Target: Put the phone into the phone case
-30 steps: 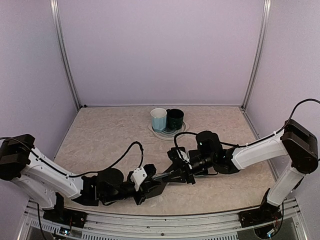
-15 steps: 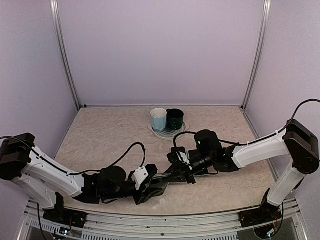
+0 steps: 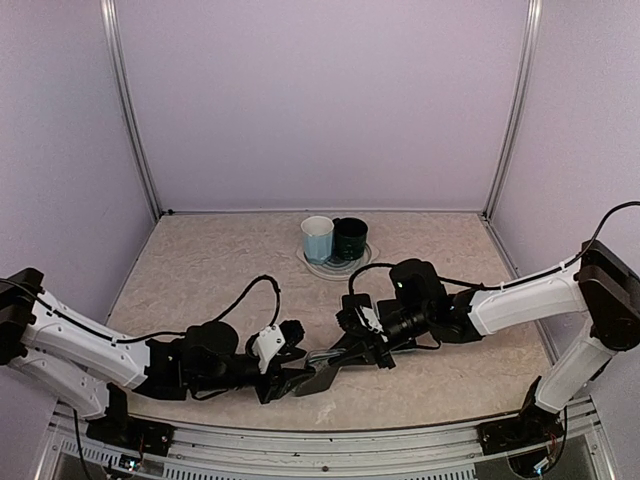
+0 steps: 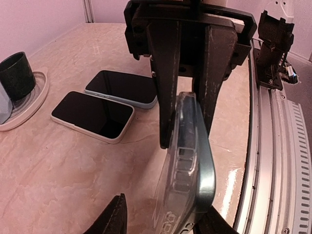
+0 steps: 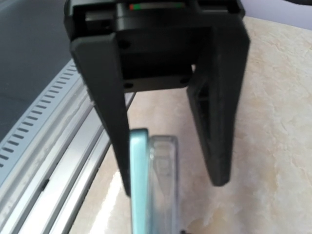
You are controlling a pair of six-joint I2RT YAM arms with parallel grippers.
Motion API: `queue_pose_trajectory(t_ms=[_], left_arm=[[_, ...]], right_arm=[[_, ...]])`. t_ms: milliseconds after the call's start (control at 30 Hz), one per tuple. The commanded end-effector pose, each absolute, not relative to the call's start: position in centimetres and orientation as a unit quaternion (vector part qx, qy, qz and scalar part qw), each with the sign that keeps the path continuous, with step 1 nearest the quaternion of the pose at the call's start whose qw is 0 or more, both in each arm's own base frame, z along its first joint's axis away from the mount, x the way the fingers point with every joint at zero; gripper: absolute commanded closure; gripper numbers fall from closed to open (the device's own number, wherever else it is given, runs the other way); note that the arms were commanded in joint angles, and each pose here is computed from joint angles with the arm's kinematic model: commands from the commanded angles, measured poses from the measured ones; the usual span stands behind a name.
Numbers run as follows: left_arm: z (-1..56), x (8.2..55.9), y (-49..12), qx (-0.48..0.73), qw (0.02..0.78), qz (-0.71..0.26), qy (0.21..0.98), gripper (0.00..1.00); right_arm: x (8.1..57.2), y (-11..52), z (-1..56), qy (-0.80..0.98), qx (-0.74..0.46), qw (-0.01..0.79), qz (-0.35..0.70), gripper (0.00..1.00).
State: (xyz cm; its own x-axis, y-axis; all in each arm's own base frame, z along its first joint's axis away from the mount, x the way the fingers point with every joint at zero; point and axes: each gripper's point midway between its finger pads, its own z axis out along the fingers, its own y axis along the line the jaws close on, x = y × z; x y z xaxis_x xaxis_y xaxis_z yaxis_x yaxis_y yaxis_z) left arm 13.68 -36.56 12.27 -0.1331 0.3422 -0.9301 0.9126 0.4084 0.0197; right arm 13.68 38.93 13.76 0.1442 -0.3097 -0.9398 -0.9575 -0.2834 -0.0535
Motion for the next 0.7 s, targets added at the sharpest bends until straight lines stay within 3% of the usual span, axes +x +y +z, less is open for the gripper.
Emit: queue_pose_trajectory(t_ms=[0, 300, 533, 567, 667], left_arm=[[11.0, 13.6, -37.2, 0.473, 0.461, -0.295, 0.690, 0.59], [11.3, 13.4, -39.6, 0.476, 0.461, -0.324, 0.675, 0.71], [12.2, 13.6, -40.5, 0.446, 0.460, -0.353, 0.682, 0.90], [12.6, 13.7, -40.4, 0.434, 0.462, -0.360, 0.684, 0.98], [14.0, 13.9, -40.3, 0.410, 0.469, -0.372, 0.688, 1.00]], right_arm=[[13.6, 38.7, 15.0, 0.465, -0.669, 0.370, 0.446, 1.00], [13.3, 38.9, 15.7, 0.453, -0.671, 0.371, 0.455, 1.00], [13.4, 38.8, 16.5, 0.468, -0.657, 0.367, 0.462, 1.00], [13.4, 38.8, 16.7, 0.473, -0.654, 0.367, 0.462, 1.00], [13.7, 38.5, 17.7, 0.479, -0.640, 0.389, 0.458, 0.91]])
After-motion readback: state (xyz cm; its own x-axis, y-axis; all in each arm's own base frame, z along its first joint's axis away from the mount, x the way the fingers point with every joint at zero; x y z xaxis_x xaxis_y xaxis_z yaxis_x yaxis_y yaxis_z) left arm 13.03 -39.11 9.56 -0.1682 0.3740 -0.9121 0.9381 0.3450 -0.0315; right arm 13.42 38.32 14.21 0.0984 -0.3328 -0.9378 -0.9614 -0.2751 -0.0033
